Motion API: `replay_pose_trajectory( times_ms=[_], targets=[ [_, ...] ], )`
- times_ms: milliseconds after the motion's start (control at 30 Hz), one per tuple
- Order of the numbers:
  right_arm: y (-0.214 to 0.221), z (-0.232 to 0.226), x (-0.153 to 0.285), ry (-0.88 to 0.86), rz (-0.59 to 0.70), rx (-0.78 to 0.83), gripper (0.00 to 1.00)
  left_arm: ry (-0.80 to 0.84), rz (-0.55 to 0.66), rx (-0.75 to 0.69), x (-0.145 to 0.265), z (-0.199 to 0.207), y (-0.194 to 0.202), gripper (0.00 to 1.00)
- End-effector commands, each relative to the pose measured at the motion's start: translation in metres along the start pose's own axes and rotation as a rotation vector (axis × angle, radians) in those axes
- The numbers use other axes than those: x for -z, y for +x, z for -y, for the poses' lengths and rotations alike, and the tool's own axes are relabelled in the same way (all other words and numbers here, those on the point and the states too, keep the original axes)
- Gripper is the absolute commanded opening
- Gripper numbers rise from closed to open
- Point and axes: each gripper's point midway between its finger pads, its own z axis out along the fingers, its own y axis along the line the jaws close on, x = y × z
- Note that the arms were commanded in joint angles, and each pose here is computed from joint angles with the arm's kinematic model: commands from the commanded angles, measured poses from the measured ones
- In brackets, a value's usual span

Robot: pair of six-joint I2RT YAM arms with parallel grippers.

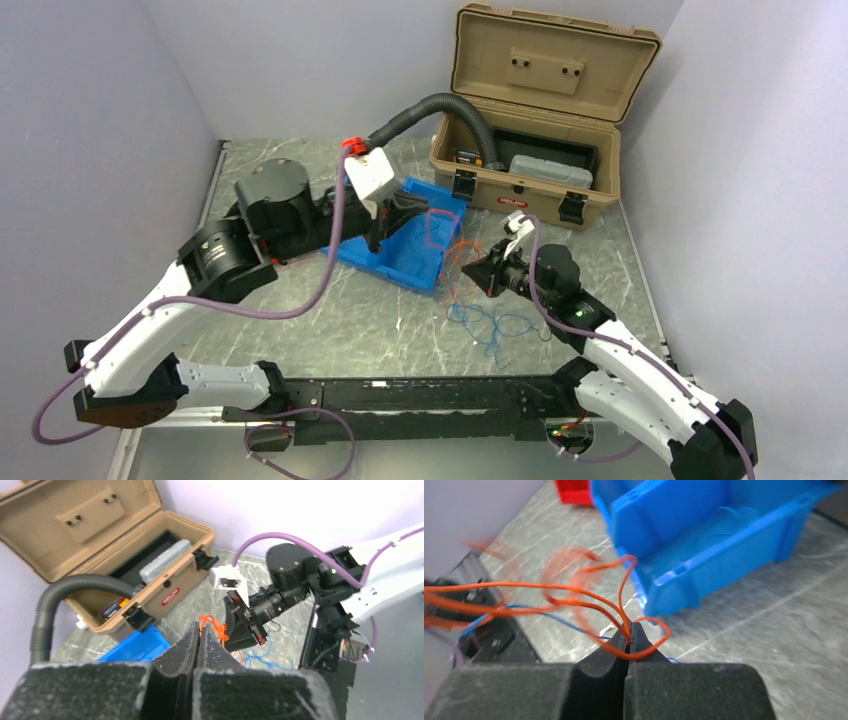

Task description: Untangle the cables

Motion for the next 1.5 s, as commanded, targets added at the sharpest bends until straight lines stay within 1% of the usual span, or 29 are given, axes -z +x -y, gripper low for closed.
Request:
replay_pose_trajectory(
  times_ms=[0, 67, 100, 133, 167, 200, 300, 367, 433, 600, 667, 733, 800, 833, 867, 900, 933, 967, 1000, 1033, 1067, 1100, 1133, 1200, 1233, 1267, 1300, 1400, 1467],
  targets=[
    [-0.034, 0.044, 0.016, 0.300, 0.193, -0.086, 0.00, -0.226, 0.110, 0.031, 0.039, -0.036, -0.033, 0.00],
    [-0.030, 0.078, 0.041, 0.526, 0.252, -0.185, 0.00, -0.434, 0.083, 0.054, 0.064, -0.069, -0.022, 0.00],
    [-0.026, 0.096, 0.058, 0.656, 0.280, -0.236, 0.00, -0.571, 0.060, 0.063, 0.080, -0.090, -0.013, 0.00],
    [-0.015, 0.118, 0.081, 0.829, 0.296, -0.285, 0.00, -0.660, 0.035, 0.068, 0.094, -0.105, -0.003, 0.00],
    [-0.013, 0.125, 0.093, 0.898, 0.322, -0.335, 0.00, -0.741, 0.012, 0.077, 0.107, -0.118, 0.007, 0.00],
    [-0.003, 0.140, 0.117, 1.048, 0.334, -0.365, 0.00, -0.803, -0.009, 0.089, 0.119, -0.128, 0.016, 0.00],
    [0.006, 0.153, 0.163, 1.285, 0.427, -0.484, 0.00, -0.914, -0.025, 0.146, 0.148, -0.146, 0.039, 0.00],
    [0.005, 0.154, 0.182, 1.368, 0.472, -0.524, 0.00, -0.924, -0.014, 0.160, 0.154, -0.149, 0.047, 0.00],
    [0.001, 0.153, 0.190, 1.395, 0.494, -0.537, 0.00, -0.922, -0.009, 0.167, 0.155, -0.150, 0.053, 0.00],
    [-0.005, 0.151, 0.184, 1.356, 0.480, -0.510, 0.00, -0.892, -0.057, 0.162, 0.138, -0.152, 0.067, 0.00],
    [-0.006, 0.151, 0.183, 1.349, 0.485, -0.508, 0.00, -0.921, -0.093, 0.165, 0.137, -0.160, 0.076, 0.00],
    [-0.005, 0.152, 0.187, 1.366, 0.491, -0.501, 0.00, -0.983, -0.128, 0.175, 0.145, -0.171, 0.084, 0.00],
    [-0.008, 0.151, 0.181, 1.338, 0.441, -0.445, 0.00, -1.012, -0.132, 0.185, 0.153, -0.178, 0.087, 0.00],
    [-0.013, 0.148, 0.171, 1.289, 0.405, -0.401, 0.01, -1.012, -0.126, 0.192, 0.155, -0.180, 0.088, 0.00],
    [-0.014, 0.142, 0.154, 1.197, 0.348, -0.369, 0.09, -1.001, -0.115, 0.197, 0.155, -0.181, 0.087, 0.00],
    [-0.021, 0.135, 0.139, 1.108, 0.325, -0.337, 0.22, -0.990, -0.103, 0.202, 0.155, -0.180, 0.085, 0.00],
    [-0.024, 0.127, 0.126, 1.021, 0.291, -0.294, 0.37, -0.973, -0.097, 0.206, 0.153, -0.179, 0.084, 0.00],
    [-0.025, 0.119, 0.114, 0.940, 0.254, -0.257, 0.55, -0.950, -0.089, 0.208, 0.150, -0.177, 0.082, 0.00],
    [-0.026, 0.113, 0.106, 0.882, 0.237, -0.234, 0.69, -0.925, -0.079, 0.208, 0.147, -0.175, 0.080, 0.00],
    [-0.026, 0.107, 0.098, 0.828, 0.220, -0.215, 0.76, -0.899, -0.064, 0.207, 0.143, -0.172, 0.077, 0.00],
    [-0.026, 0.103, 0.092, 0.791, 0.206, -0.200, 0.78, -0.875, -0.049, 0.204, 0.141, -0.169, 0.074, 0.00],
    [-0.026, 0.101, 0.089, 0.773, 0.202, -0.193, 0.77, -0.850, -0.042, 0.203, 0.138, -0.166, 0.073, 0.00],
    [-0.026, 0.100, 0.086, 0.763, 0.194, -0.190, 0.72, -0.831, -0.032, 0.202, 0.136, -0.164, 0.070, 0.00],
    [-0.028, 0.101, 0.085, 0.770, 0.181, -0.184, 0.46, -0.799, -0.025, 0.195, 0.133, -0.159, 0.067, 0.00],
    [-0.029, 0.101, 0.085, 0.776, 0.175, -0.180, 0.41, -0.786, -0.024, 0.192, 0.133, -0.157, 0.065, 0.00],
    [-0.031, 0.102, 0.084, 0.779, 0.167, -0.170, 0.39, -0.762, -0.018, 0.186, 0.131, -0.154, 0.062, 0.00],
    [-0.033, 0.100, 0.082, 0.765, 0.157, -0.152, 0.40, -0.739, -0.008, 0.177, 0.130, -0.150, 0.058, 0.00],
    [-0.036, 0.077, 0.061, 0.586, 0.081, -0.044, 0.63, -0.718, 0.028, 0.161, 0.136, -0.143, 0.046, 0.00],
    [-0.033, 0.060, 0.044, 0.460, 0.032, -0.010, 0.72, -0.730, 0.046, 0.151, 0.143, -0.141, 0.038, 0.00]
  ],
)
